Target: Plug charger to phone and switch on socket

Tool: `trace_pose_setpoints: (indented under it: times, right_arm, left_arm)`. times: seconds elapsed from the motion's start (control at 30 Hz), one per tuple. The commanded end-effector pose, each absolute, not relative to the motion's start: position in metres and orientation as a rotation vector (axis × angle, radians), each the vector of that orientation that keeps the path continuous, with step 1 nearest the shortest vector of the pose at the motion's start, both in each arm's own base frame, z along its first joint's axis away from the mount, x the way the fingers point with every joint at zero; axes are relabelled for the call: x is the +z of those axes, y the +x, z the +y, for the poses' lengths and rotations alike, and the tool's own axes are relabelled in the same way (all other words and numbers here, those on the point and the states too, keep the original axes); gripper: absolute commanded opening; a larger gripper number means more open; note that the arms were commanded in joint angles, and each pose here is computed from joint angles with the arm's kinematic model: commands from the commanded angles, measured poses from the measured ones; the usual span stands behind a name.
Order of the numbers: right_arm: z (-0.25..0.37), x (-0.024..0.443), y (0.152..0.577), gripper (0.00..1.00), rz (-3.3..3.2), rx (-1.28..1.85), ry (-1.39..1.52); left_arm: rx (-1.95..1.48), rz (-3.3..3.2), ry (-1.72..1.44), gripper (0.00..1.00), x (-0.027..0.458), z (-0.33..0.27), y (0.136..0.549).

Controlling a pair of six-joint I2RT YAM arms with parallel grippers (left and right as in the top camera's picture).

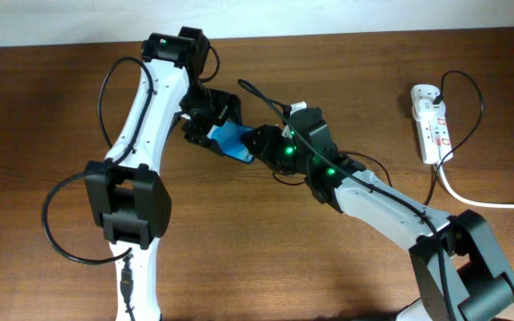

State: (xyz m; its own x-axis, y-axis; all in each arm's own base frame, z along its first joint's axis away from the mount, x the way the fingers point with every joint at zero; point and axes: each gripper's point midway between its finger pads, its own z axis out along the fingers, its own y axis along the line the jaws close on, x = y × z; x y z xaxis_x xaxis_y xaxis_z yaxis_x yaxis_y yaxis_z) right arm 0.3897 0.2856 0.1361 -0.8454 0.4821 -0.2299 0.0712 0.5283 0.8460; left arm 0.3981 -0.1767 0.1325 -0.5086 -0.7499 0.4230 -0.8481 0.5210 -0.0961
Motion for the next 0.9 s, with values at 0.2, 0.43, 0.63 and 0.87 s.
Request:
trace_pose_setpoints:
  times: [0.2, 0.43, 0.63, 0.87]
  right_arm:
    - [0.2911, 0.1449, 0.3912, 0.34, 2.312, 1.291, 0.444]
    - [0.2918, 0.1448, 0.3902, 0.28, 2.316, 1.296, 0.44]
    - [0.2937, 0.1457, 0.3883, 0.23, 2.322, 1.313, 0.429]
    - [0.2941, 0.1458, 0.3879, 0.14, 2.323, 1.315, 0.427]
  left_arm:
    - [0.465, -2.463, 1.249, 0.0, 0.1423, -0.1917, 0.3936]
    - [0.479, -2.456, 1.245, 0.0, 0.1432, -0.1935, 0.3939]
    - [0.523, -2.438, 1.234, 0.0, 0.146, -0.1986, 0.3955]
    - [0.529, -2.438, 1.234, 0.0, 0.1462, -0.1988, 0.3964]
